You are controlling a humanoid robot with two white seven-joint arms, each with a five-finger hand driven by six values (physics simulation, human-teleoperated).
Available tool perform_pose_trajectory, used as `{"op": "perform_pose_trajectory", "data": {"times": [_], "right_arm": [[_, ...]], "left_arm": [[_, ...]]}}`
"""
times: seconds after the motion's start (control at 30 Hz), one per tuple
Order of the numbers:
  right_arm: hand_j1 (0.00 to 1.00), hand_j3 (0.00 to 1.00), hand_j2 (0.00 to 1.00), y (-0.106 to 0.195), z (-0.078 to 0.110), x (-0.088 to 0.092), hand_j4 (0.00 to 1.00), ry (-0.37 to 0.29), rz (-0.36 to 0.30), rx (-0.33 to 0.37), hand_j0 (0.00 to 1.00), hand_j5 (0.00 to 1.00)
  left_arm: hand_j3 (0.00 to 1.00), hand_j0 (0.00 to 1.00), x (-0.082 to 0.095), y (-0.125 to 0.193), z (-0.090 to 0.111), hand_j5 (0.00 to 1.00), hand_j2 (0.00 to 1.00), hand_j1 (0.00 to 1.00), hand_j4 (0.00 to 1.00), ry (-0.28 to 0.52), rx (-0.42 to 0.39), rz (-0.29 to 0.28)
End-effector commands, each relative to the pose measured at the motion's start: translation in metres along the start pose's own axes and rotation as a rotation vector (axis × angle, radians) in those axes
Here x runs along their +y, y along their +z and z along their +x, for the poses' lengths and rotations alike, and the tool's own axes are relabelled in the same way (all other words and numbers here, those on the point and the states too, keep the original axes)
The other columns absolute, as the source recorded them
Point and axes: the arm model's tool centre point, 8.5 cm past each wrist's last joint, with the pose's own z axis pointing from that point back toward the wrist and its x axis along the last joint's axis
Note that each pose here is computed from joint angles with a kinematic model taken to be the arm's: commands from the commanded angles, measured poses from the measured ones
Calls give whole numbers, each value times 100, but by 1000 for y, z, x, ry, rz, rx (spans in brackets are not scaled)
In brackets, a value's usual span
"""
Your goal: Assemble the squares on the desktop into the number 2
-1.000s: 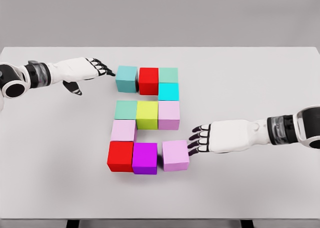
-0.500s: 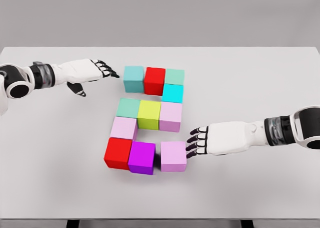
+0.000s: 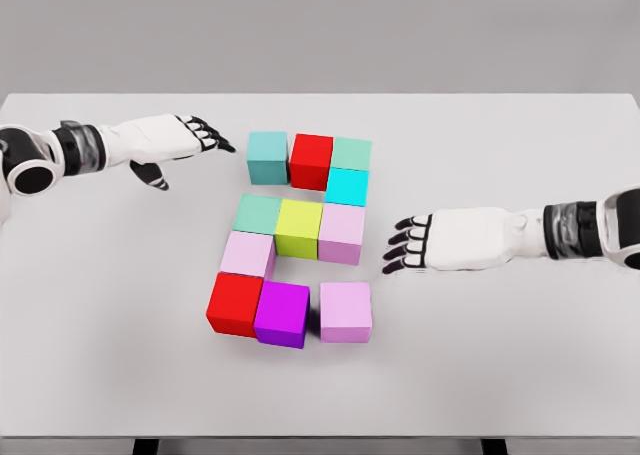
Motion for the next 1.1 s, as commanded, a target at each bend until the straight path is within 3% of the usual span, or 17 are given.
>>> {"op": "perform_pose_trajectory", "data": {"times": [0.0, 0.3, 0.57, 0.67, 0.83, 1.07], "right_arm": [[100, 100, 100, 9, -21, -7, 100, -4, -13, 68, 100, 100], [100, 100, 100, -8, -84, -16, 100, -54, 17, 196, 100, 100], [100, 100, 100, -19, -89, -18, 100, -61, 41, 193, 100, 100], [100, 100, 100, -22, -88, -19, 100, -60, 37, 188, 100, 100], [100, 100, 100, -29, -86, -23, 100, -55, 29, 176, 100, 100], [100, 100, 100, -35, -86, -29, 100, -48, 34, 165, 100, 100]], "left_arm": [[100, 100, 0, 1, -1, 100, 100, 100, 100, 4, 4, 3], [100, 100, 0, 3, -5, 100, 100, 100, 100, 2, 15, -2], [100, 100, 2, 29, -28, 100, 100, 100, 100, 20, 83, 19], [100, 100, -4, 34, -36, 100, 100, 100, 100, 34, 111, 3], [100, 100, -2, 37, -39, 100, 100, 100, 100, 54, 121, 32], [100, 100, -4, 32, -35, 100, 100, 100, 100, 47, 113, 21]]}}
